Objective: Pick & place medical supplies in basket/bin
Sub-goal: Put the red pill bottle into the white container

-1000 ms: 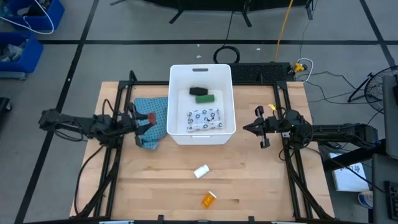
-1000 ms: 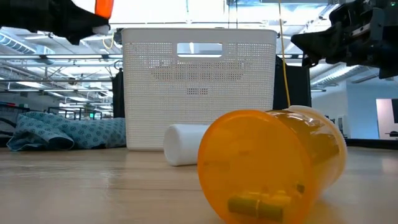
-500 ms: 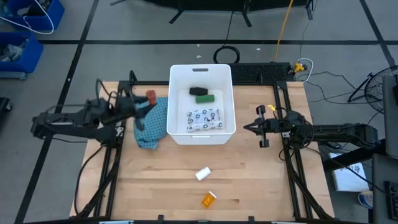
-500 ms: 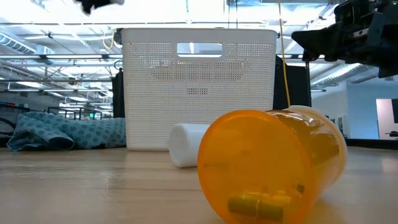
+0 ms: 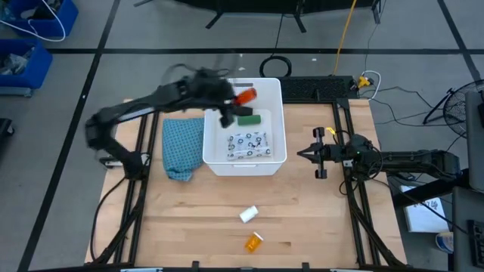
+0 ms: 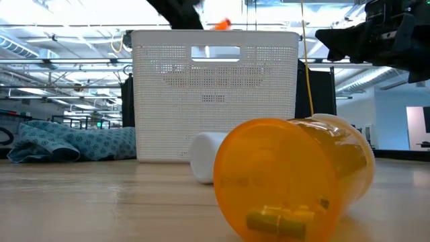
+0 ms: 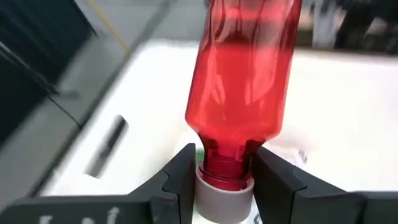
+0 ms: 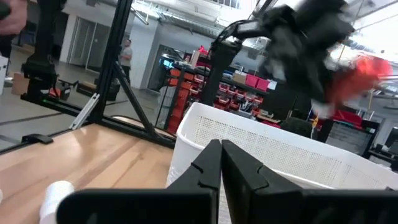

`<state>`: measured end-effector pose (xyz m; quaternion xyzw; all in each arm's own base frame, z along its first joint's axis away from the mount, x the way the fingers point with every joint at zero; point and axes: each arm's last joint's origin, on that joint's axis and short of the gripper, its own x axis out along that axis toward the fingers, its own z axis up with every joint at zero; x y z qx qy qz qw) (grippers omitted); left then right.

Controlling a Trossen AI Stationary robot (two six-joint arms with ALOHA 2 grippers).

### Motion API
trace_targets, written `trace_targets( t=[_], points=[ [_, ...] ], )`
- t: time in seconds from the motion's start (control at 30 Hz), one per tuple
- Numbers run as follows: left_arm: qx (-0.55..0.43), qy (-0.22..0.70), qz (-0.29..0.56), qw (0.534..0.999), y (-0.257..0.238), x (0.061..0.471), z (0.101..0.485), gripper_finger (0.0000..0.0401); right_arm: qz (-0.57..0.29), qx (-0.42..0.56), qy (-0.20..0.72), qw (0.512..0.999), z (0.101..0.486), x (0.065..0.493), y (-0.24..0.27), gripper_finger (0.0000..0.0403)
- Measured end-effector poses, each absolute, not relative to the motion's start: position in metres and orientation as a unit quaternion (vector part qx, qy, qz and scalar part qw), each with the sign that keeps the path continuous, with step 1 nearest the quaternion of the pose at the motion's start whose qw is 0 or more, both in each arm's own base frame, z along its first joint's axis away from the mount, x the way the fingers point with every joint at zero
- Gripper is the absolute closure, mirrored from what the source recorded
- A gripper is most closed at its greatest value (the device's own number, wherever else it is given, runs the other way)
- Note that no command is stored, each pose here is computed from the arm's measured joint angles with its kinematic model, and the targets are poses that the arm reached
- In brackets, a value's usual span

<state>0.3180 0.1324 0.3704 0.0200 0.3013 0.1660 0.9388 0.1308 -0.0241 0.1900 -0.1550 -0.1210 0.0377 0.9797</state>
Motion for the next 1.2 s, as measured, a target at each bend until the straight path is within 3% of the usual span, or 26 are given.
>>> trace_targets(
  t=[0.17, 0.4, 0.83, 1.2],
  points=[
    [-0.008, 0.358, 0.126, 0.925, 0.16, 0.354, 0.327, 0.0278, 0.037, -0.159, -0.12, 0.979, 0.19, 0.131, -0.024, 0.0399],
    [0.016, 0.425, 0.1, 0.9, 0.171, 0.374, 0.284, 0.0279, 0.04, -0.153, -0.098, 0.983, 0.185, 0.132, -0.024, 0.0399],
    [0.048, 0.54, 0.033, 0.839, 0.175, 0.382, 0.224, 0.0278, 0.041, -0.149, -0.084, 0.984, 0.183, 0.132, -0.025, 0.0399],
    [0.061, 0.589, 0.03, 0.805, 0.179, 0.381, 0.202, 0.0278, 0.04, -0.148, -0.084, 0.985, 0.183, 0.132, -0.025, 0.0399]
  ],
)
